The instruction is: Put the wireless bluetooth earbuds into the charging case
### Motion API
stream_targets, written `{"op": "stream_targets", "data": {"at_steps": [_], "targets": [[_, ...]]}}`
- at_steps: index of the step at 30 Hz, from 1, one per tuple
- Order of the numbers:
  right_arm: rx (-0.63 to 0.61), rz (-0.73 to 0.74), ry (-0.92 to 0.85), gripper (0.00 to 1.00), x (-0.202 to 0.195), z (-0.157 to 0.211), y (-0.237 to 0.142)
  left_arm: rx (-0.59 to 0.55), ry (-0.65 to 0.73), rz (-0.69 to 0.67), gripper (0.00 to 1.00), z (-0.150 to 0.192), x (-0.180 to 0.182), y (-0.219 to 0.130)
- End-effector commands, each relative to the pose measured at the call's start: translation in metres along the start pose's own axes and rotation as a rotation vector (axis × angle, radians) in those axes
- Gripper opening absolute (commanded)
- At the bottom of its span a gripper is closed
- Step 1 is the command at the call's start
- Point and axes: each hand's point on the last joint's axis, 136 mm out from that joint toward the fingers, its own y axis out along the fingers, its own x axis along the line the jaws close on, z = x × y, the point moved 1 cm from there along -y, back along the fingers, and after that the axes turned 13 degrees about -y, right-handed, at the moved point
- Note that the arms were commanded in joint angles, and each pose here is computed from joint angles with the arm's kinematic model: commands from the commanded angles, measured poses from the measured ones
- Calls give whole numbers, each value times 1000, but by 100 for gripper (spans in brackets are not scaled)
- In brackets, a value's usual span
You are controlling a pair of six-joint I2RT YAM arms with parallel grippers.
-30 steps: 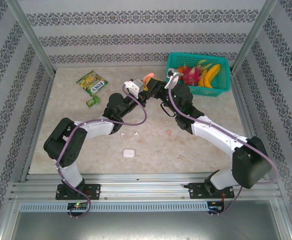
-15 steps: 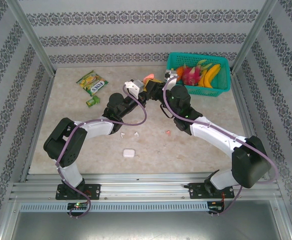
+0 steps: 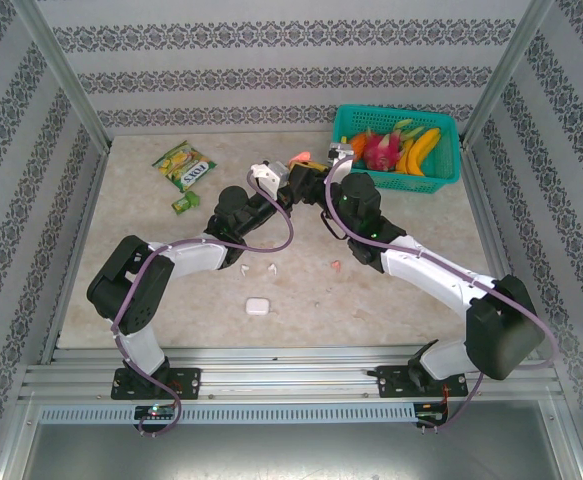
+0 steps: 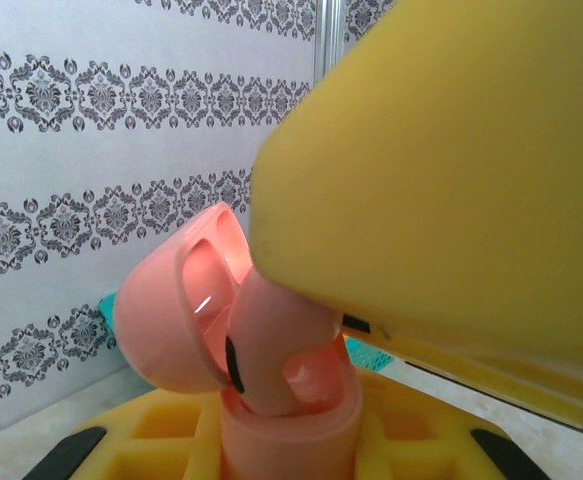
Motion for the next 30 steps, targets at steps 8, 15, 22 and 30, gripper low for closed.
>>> {"op": "stream_targets", "data": {"at_steps": [8, 15, 22, 30], "targets": [[3, 3, 115, 57, -6, -25, -6, -119, 20, 114, 0, -36, -33, -7], [-26, -11, 181, 60, -9, -41, -11, -116, 19, 115, 0, -35, -33, -7], [-27, -19, 218, 60, -11, -47, -18, -116, 22, 113, 0, -35, -33, -7], [-33, 25, 253, 59, -29, -52, -43, -106, 29, 114, 0, -33, -33, -8]]}}
